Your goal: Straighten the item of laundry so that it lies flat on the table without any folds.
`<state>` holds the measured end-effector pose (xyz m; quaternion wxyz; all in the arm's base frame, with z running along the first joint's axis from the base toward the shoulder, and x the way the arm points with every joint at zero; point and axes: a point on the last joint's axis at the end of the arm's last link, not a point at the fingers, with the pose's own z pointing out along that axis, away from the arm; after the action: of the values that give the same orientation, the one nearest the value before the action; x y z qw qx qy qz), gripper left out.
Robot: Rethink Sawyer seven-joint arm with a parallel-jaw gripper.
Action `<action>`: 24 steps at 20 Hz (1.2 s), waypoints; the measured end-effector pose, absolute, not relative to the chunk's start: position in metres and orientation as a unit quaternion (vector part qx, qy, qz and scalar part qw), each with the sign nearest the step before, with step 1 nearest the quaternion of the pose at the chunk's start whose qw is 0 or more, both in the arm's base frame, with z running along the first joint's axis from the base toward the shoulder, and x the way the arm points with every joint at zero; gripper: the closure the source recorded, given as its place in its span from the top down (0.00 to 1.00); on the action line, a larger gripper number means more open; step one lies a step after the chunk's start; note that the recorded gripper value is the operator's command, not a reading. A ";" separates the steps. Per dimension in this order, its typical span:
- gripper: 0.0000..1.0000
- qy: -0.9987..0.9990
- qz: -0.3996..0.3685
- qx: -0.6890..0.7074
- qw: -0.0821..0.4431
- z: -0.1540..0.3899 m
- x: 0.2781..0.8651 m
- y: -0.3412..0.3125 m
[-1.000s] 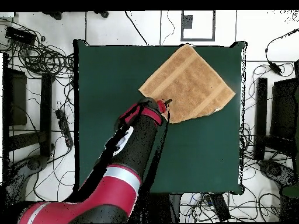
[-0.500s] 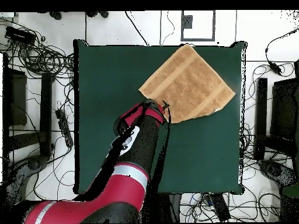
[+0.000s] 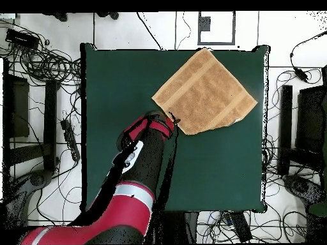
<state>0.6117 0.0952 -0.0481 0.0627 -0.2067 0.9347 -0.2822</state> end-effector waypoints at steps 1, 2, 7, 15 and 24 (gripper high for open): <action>1.00 0.934 -0.282 -0.209 0.062 -0.049 0.611 0.097; 1.00 0.933 -0.283 -0.212 0.062 -0.050 0.609 0.100; 1.00 0.932 -0.283 -0.218 0.058 -0.055 0.605 0.105; 1.00 0.932 -0.286 -0.216 0.053 -0.056 0.605 0.104; 1.00 0.928 -0.298 -0.219 0.043 -0.057 0.607 0.108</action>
<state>0.6071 0.1075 -0.0575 0.0433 -0.2193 0.9279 -0.2985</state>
